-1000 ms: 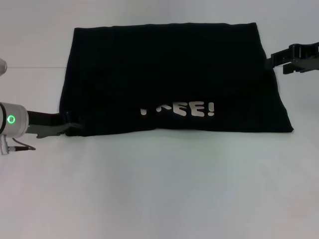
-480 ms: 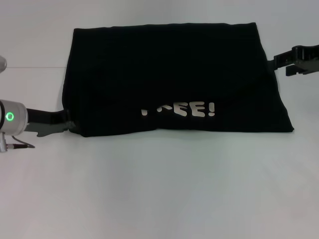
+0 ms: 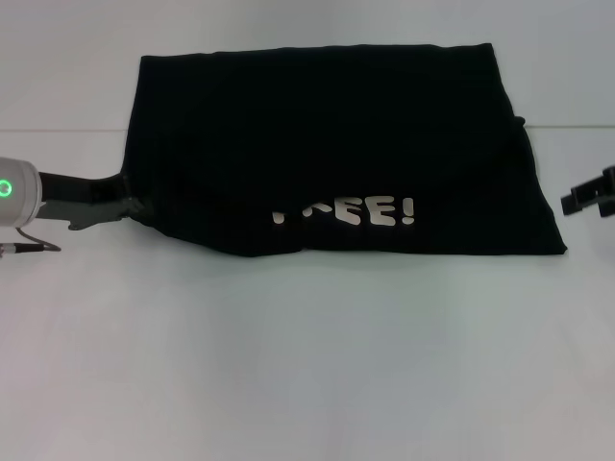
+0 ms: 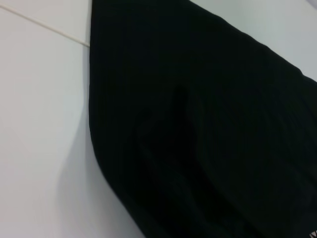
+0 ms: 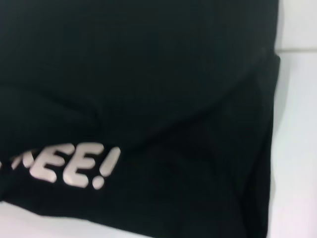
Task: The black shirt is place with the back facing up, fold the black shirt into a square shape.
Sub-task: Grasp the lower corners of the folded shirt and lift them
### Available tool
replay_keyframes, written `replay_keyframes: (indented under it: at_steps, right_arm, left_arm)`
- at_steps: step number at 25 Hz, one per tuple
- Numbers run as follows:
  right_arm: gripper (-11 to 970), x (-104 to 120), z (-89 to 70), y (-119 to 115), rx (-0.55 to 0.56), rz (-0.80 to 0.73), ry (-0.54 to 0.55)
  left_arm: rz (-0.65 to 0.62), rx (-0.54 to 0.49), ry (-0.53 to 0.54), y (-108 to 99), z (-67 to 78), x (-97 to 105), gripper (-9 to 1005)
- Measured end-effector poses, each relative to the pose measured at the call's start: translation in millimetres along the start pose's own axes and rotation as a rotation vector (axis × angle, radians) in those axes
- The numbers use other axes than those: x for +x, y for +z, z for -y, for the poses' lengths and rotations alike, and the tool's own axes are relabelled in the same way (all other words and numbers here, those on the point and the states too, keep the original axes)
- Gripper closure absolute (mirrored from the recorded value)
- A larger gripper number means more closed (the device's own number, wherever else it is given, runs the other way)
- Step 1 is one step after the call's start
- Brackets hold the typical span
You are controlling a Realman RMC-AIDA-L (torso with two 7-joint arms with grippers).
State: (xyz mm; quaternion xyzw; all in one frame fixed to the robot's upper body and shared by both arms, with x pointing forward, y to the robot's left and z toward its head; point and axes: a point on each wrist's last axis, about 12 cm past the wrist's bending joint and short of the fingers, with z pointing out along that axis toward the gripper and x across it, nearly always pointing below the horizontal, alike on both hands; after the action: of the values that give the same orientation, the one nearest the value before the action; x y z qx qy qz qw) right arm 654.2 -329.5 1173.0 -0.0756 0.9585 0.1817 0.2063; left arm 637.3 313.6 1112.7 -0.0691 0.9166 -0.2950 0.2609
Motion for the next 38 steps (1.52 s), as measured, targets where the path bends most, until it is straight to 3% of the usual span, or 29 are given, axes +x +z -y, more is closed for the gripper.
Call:
replay_keyframes:
  at_steps: [6,11,15,21,38]
  right_arm:
    - [313,13,9.5,9,0.005,0.045,-0.001]
    - [314,22,8.1,18,-0.105,0.160,-0.032]
    - [314,34,17.7,18,-0.162,0.227,0.013]
    - [315,45,30.4,23,-0.125,0.223,0.043]
    - [315,47,16.2,61,-0.011,0.219,0.025]
  left_arm:
    - [0.012,-0.003,0.007,2,3.2,-4,997]
    - [0.016,-0.004,0.009,2,3.9,-5,997]
    - [0.026,-0.001,-0.005,1,1.7,-4,998]
    - [0.039,-0.004,-0.008,1,0.7,-5,998]
    - [0.046,-0.008,-0.011,2,0.2,-5,997]
